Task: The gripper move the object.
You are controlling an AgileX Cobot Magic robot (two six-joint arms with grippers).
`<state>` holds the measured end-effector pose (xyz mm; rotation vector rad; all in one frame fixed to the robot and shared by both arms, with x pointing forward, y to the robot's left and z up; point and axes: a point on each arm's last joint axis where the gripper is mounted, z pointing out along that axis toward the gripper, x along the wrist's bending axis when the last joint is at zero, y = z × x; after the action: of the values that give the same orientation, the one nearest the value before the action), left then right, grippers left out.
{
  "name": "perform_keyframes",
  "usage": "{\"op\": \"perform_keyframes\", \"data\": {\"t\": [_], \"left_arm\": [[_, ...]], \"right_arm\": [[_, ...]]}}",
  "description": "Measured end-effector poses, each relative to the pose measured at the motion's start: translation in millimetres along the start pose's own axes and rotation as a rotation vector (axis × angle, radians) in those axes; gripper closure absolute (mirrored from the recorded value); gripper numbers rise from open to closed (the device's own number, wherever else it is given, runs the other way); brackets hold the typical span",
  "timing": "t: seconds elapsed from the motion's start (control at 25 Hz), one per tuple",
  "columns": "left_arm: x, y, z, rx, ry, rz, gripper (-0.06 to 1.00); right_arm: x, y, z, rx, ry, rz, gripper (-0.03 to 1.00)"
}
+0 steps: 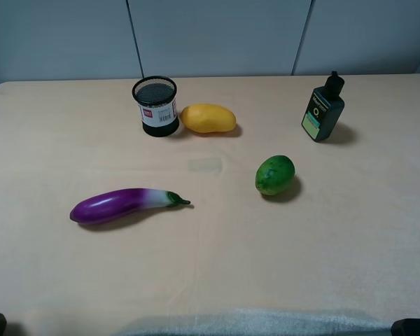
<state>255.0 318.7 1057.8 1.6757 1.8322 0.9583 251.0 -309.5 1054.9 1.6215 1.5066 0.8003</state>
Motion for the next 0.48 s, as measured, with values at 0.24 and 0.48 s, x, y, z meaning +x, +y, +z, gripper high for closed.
{"op": "perform_keyframes", "data": {"t": [0.24,0.48], "left_arm": [[0.2,-5.9,-1.9,-0.015,-0.003,-0.009,0.15],[1.8,-12.7,-9.3,-0.072,-0.004,-0.023,0.15]], "right_arm": [[0.0,0.0,0.0,0.0,0.0,0.0,0.27],[0.0,0.0,0.0,0.0,0.0,0.0,0.27]]}}
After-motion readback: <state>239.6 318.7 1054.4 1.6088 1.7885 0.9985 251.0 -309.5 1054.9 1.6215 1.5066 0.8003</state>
